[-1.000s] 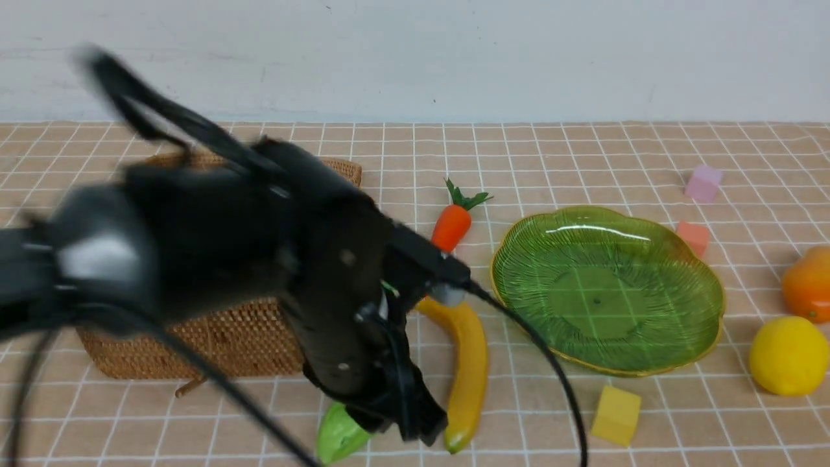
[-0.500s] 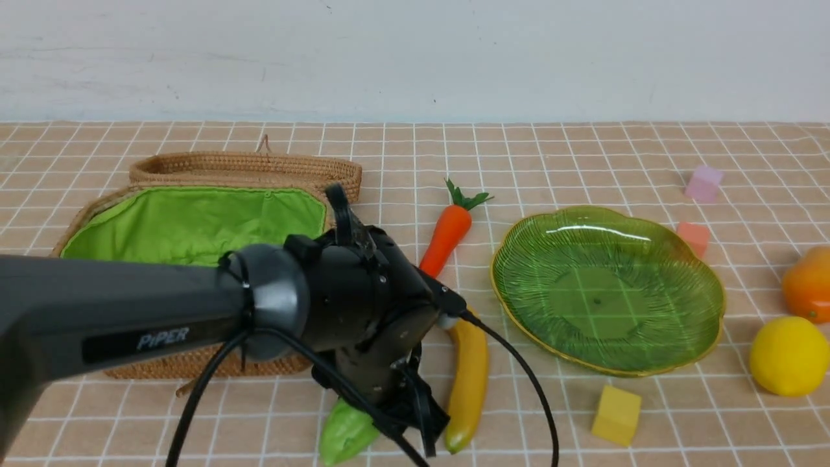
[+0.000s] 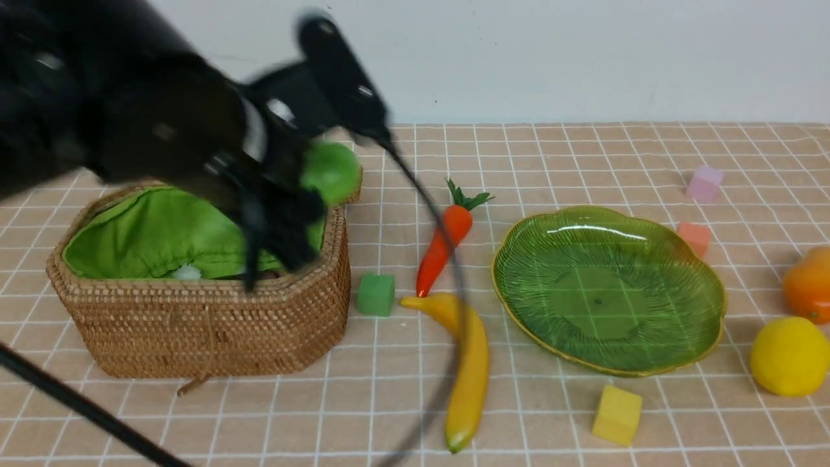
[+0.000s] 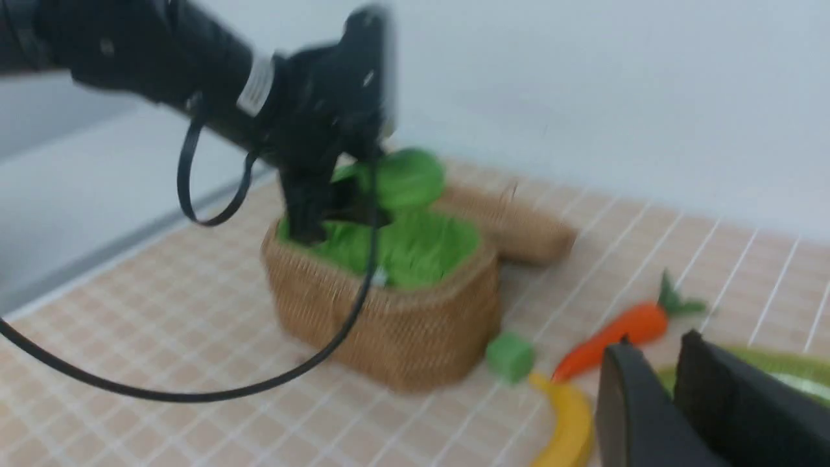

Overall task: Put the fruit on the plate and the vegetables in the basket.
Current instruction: Take a chayote with your left arm and place it on the basket on the left, then use the left arm to grab a banana and put it into the right plate, then use the left arm to grab a carrot and put it into the left basket, then use the right arm to grab a lemon and put it into the right plate

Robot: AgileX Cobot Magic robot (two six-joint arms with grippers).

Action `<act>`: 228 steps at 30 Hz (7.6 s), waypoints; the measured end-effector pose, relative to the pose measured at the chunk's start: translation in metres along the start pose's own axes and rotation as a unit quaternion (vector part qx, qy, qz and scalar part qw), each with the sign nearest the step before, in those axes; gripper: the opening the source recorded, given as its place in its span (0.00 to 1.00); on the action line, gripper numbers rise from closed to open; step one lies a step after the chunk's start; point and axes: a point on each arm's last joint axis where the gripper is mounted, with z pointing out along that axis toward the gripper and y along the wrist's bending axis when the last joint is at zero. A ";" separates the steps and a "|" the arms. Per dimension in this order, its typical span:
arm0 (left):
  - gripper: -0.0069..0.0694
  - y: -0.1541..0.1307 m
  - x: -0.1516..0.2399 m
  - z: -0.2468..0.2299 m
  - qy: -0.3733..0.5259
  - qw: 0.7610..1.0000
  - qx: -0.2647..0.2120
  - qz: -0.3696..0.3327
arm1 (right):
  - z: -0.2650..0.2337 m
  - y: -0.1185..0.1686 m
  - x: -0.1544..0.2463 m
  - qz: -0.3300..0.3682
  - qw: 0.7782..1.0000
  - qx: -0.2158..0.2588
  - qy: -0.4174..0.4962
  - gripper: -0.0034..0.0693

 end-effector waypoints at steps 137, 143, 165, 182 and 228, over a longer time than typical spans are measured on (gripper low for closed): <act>0.37 0.062 -0.052 0.015 0.047 0.995 0.092 -0.017 | -0.010 -0.017 0.029 0.071 0.975 0.113 0.175 0.35; 0.37 0.069 0.032 0.042 0.138 0.976 0.146 0.080 | -0.010 -0.017 0.029 0.071 0.976 0.113 0.175 0.35; 0.79 0.064 0.045 0.015 0.071 0.968 0.088 -0.223 | 0.004 -0.019 0.028 0.083 0.974 0.107 0.181 0.36; 0.07 -0.112 0.047 -0.110 -0.159 0.920 0.234 -0.272 | 0.109 -0.069 0.040 0.088 0.915 0.178 0.351 0.36; 0.07 -0.131 0.093 -0.129 -0.345 0.862 0.219 -0.301 | 0.161 -0.257 0.171 0.377 0.748 0.352 0.419 0.90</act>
